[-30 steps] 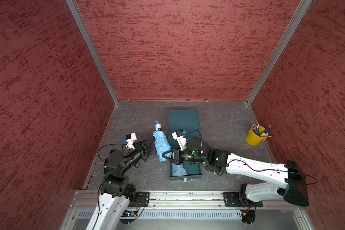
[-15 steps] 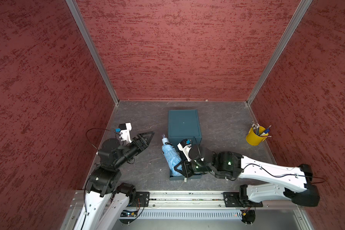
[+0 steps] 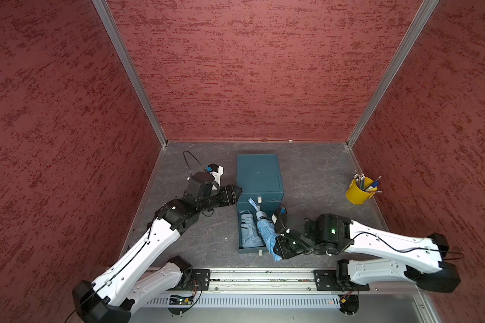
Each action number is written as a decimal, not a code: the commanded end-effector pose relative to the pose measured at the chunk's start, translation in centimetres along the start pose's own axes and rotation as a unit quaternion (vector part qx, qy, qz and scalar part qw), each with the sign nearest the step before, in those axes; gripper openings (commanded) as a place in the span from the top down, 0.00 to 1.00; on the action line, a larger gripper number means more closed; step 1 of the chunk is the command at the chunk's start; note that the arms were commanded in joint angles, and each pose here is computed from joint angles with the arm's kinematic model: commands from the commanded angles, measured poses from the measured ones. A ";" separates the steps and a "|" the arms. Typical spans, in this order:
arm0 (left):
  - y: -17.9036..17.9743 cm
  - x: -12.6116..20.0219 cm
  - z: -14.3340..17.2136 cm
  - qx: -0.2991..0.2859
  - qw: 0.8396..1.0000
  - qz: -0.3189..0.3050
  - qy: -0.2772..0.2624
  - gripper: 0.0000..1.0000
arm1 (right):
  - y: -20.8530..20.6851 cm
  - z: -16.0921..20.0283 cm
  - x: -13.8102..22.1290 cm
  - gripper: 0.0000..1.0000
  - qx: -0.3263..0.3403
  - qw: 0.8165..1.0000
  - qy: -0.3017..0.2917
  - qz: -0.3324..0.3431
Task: Place the umbrella in the drawer by color
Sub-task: Place the umbrella in the drawer, then close the drawer in the storage box.
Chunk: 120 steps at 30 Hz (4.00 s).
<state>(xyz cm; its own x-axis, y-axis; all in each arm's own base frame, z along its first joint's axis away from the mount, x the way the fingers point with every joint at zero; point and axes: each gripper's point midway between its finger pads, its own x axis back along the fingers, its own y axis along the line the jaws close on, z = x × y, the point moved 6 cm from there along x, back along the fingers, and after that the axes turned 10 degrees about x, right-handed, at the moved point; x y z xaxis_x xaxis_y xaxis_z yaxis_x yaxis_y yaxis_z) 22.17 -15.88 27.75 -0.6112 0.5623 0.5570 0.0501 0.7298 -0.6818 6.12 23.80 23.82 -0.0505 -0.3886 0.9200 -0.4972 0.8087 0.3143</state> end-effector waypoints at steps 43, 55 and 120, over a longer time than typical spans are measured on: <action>1.5 -4.7 -1.3 -0.047 0.996 -0.080 -0.015 0.36 | -4.9 -7.0 -7.8 0.73 -0.108 0.993 0.014 -0.032; 2.2 -5.2 -0.8 -0.046 0.995 -0.090 -0.007 0.36 | -5.7 -5.7 -5.5 0.37 -0.104 0.993 -0.054 0.017; 4.0 -5.5 1.1 -0.091 0.987 -0.135 0.008 0.52 | 2.0 -2.3 -14.8 0.28 0.034 0.939 -0.331 0.090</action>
<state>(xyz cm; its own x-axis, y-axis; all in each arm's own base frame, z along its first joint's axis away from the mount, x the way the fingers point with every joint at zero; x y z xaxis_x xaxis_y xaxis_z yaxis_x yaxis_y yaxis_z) 26.60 -17.75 25.85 -0.7117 0.4311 0.5546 0.0909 0.8394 -0.5358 6.29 32.75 11.74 -0.5908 -0.4879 0.6426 -0.5148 0.8412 0.1653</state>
